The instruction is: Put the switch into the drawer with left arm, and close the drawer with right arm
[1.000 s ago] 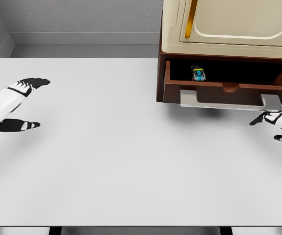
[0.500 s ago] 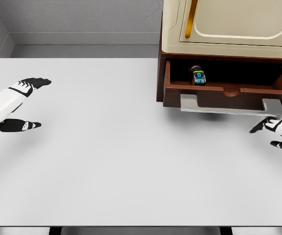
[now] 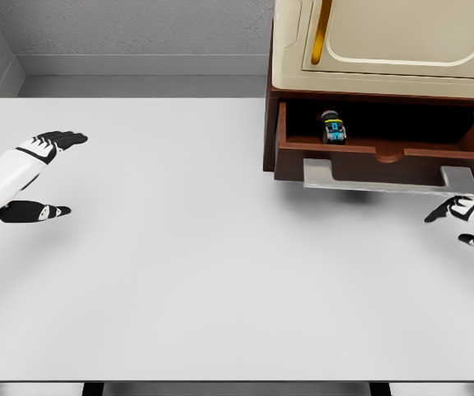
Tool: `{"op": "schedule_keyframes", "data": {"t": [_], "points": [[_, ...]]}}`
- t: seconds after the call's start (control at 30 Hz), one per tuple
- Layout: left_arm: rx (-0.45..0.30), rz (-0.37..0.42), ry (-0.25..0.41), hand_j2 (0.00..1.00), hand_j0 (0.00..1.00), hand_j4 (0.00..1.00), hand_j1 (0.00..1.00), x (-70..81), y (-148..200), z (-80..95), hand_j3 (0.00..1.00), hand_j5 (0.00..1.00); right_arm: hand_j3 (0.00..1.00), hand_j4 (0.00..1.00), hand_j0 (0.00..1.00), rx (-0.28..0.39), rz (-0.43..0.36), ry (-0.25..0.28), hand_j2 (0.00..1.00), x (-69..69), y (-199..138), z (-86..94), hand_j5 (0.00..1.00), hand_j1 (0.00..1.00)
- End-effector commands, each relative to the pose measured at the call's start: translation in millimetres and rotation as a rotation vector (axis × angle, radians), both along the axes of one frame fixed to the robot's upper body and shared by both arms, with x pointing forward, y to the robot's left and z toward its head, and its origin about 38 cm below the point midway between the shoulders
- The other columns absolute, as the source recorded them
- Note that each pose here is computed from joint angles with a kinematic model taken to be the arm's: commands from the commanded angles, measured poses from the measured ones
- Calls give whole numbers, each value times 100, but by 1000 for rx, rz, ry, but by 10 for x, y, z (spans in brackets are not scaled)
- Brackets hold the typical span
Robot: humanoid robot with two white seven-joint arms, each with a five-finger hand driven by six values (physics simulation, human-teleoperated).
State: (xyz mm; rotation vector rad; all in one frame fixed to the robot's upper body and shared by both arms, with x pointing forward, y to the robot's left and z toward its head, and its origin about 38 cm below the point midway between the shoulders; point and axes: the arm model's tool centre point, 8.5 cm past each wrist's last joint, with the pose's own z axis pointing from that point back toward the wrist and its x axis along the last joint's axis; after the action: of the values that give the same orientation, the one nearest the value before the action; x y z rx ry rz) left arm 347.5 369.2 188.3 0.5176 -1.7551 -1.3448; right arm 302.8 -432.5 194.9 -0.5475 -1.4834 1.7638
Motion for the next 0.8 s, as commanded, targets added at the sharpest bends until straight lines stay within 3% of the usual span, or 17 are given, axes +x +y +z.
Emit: {"op": "schedule_keyframes", "data": {"t": [0.0, 0.6, 0.77], "points": [[-10, 0, -2, 100, 100, 100, 100, 0, -1, 6, 100, 100, 70, 70, 70, 6, 2, -1, 70, -1, 17, 3, 70, 70], [-6, -4, -5, 100, 100, 100, 100, -20, -16, 19, 100, 100, 77, 77, 77, 35, -109, -25, 77, 161, -191, -163, 77, 77], [-6, -4, -5, 100, 100, 100, 100, -20, -16, 19, 100, 100, 79, 79, 79, 35, -98, -50, 79, 266, -139, -64, 79, 79]]}}
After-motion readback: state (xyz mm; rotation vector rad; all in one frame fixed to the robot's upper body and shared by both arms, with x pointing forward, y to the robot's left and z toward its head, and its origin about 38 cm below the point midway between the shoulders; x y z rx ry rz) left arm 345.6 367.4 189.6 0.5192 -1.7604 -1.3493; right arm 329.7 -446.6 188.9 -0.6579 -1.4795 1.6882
